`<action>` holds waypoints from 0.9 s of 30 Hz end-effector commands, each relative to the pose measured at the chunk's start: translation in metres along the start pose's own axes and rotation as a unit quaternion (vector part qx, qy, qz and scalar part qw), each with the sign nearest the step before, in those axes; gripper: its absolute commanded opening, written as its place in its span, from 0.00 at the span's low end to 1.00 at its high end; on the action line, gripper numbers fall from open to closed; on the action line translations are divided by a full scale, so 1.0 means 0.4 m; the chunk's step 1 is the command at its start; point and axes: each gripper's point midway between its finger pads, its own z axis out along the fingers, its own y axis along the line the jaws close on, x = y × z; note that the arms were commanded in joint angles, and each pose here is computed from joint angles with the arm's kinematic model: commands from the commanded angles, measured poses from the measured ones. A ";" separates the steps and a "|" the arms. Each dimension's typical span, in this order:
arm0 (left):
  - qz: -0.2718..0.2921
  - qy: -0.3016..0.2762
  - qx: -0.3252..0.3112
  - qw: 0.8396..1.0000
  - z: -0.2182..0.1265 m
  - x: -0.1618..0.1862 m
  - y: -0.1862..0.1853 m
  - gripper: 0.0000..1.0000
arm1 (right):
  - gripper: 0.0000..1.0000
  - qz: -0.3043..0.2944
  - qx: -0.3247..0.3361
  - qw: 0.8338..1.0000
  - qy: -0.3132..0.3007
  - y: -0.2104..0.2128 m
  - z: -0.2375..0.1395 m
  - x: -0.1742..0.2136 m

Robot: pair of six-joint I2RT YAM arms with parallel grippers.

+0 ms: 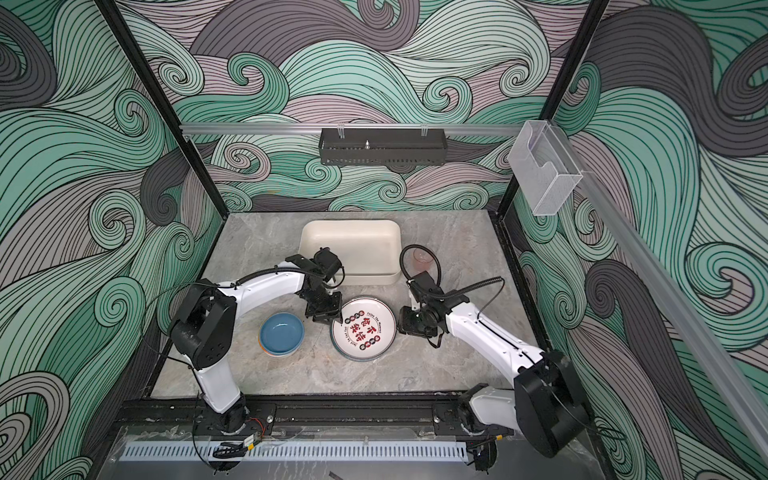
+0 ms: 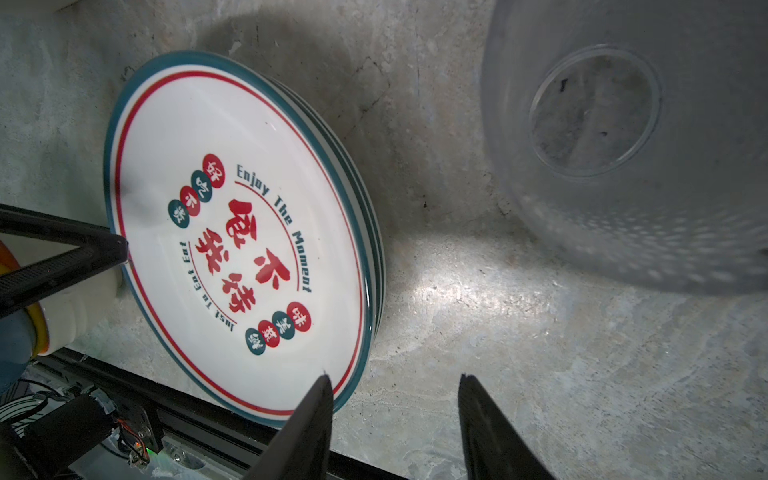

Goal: Place the mixed dishes into the plastic bin
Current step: 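Close both grippers on the rim of the red-printed top plate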

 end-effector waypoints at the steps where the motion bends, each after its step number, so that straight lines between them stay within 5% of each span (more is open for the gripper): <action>1: 0.004 0.011 0.005 1.000 0.012 0.008 -0.013 0.40 | 0.50 -0.002 0.003 1.000 -0.007 0.007 -0.002 -0.011; 27: 0.017 0.029 0.018 0.999 0.034 0.015 -0.041 0.20 | 0.52 0.028 -0.005 1.000 0.000 -0.002 0.054 -0.005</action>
